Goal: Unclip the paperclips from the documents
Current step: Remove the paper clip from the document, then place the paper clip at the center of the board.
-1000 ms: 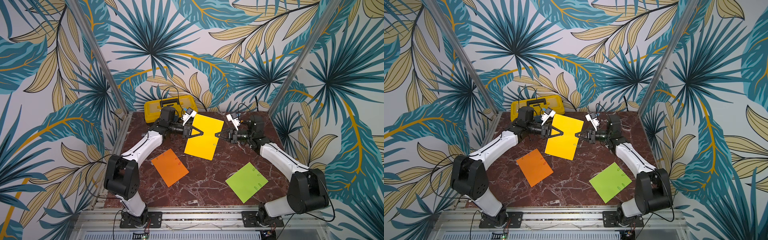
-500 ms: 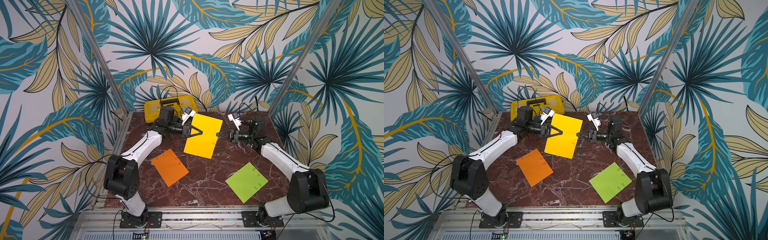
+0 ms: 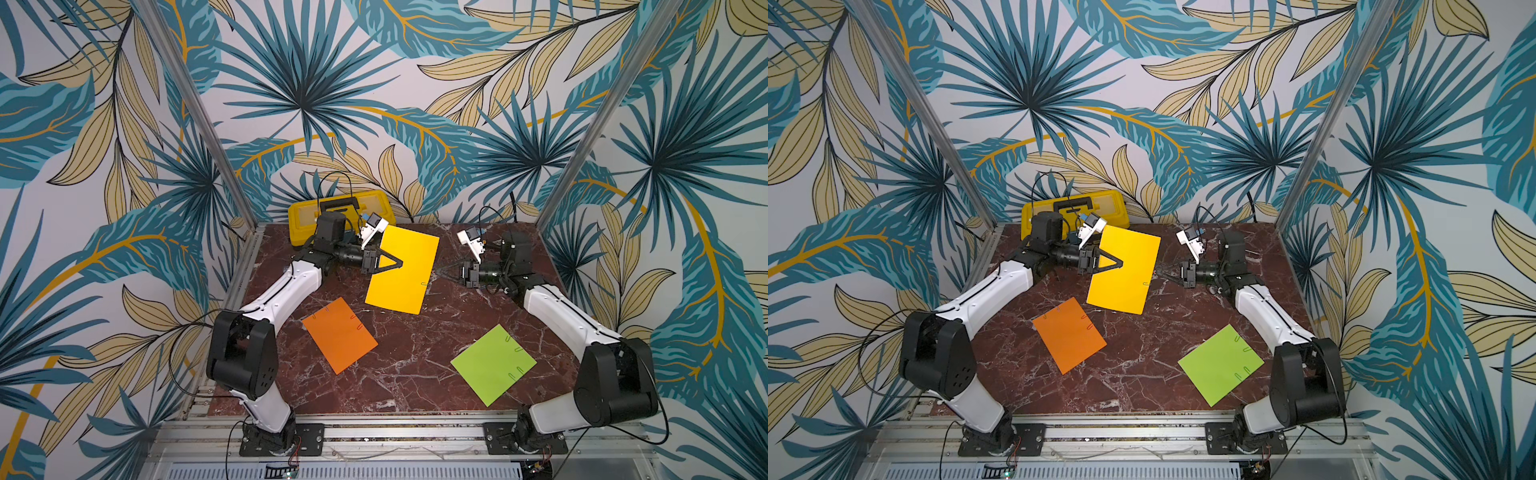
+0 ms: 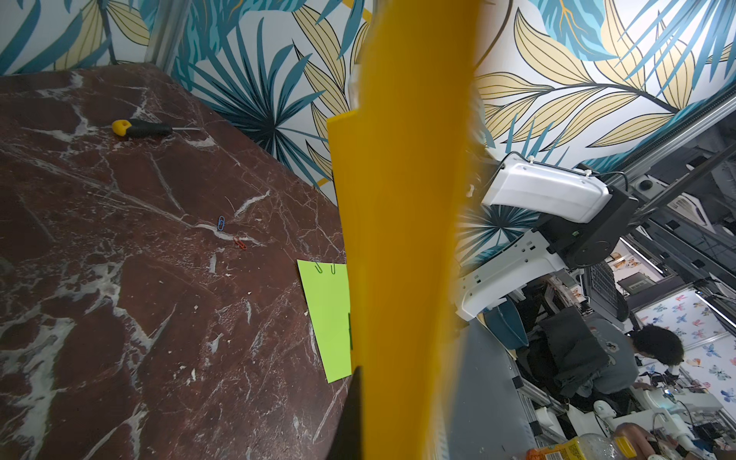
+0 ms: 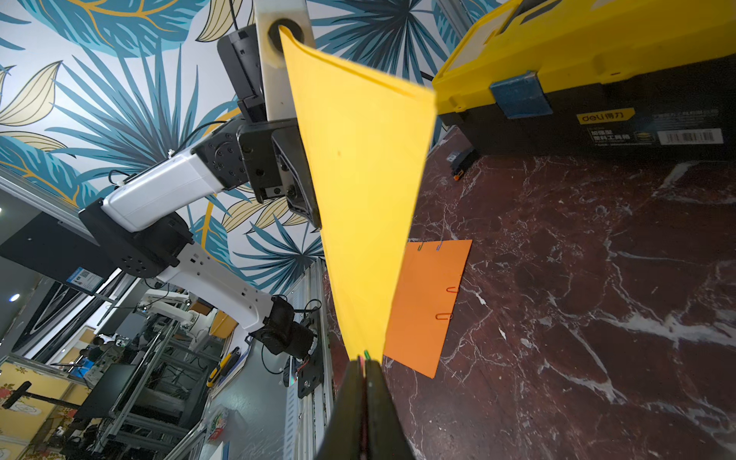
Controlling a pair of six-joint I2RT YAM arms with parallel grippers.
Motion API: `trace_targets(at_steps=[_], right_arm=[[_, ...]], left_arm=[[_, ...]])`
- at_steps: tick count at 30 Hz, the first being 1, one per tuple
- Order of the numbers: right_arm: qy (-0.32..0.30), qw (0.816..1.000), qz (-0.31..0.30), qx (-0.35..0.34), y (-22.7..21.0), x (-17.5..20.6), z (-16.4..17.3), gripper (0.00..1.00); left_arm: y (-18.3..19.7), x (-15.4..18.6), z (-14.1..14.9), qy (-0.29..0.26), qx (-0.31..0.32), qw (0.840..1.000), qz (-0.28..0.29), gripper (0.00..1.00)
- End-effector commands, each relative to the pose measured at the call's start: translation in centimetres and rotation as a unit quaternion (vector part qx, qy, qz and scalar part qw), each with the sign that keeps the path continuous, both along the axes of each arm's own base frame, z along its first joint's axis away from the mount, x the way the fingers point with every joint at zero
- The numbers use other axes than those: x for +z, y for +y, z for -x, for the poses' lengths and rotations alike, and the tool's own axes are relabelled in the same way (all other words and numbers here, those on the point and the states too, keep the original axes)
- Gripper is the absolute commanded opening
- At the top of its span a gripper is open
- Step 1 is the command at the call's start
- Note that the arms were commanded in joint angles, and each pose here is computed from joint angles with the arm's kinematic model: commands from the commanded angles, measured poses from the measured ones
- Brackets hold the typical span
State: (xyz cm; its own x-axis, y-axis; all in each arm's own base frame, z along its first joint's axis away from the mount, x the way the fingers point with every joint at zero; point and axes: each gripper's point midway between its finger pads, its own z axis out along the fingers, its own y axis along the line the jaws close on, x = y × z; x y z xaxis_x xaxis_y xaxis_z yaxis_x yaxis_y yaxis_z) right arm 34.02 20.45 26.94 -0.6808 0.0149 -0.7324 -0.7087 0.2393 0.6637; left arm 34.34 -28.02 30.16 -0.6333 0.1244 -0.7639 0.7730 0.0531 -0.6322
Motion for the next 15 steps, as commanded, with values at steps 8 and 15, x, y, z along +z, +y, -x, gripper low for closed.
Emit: trace_targets(at_steps=[8,15], right_arm=[[0.033,0.993,0.070,-0.083,-3.7,-3.0,-1.6,0.06],[0.144,0.952,0.166,-0.211,-8.8,-9.6,-4.5,0.06]], left_arm=[[0.6,1.4,0.4,-0.034,0.005,0.999,0.007,0.00],[0.6,1.1,0.5,-0.030,0.006,1.000,0.005,0.00]])
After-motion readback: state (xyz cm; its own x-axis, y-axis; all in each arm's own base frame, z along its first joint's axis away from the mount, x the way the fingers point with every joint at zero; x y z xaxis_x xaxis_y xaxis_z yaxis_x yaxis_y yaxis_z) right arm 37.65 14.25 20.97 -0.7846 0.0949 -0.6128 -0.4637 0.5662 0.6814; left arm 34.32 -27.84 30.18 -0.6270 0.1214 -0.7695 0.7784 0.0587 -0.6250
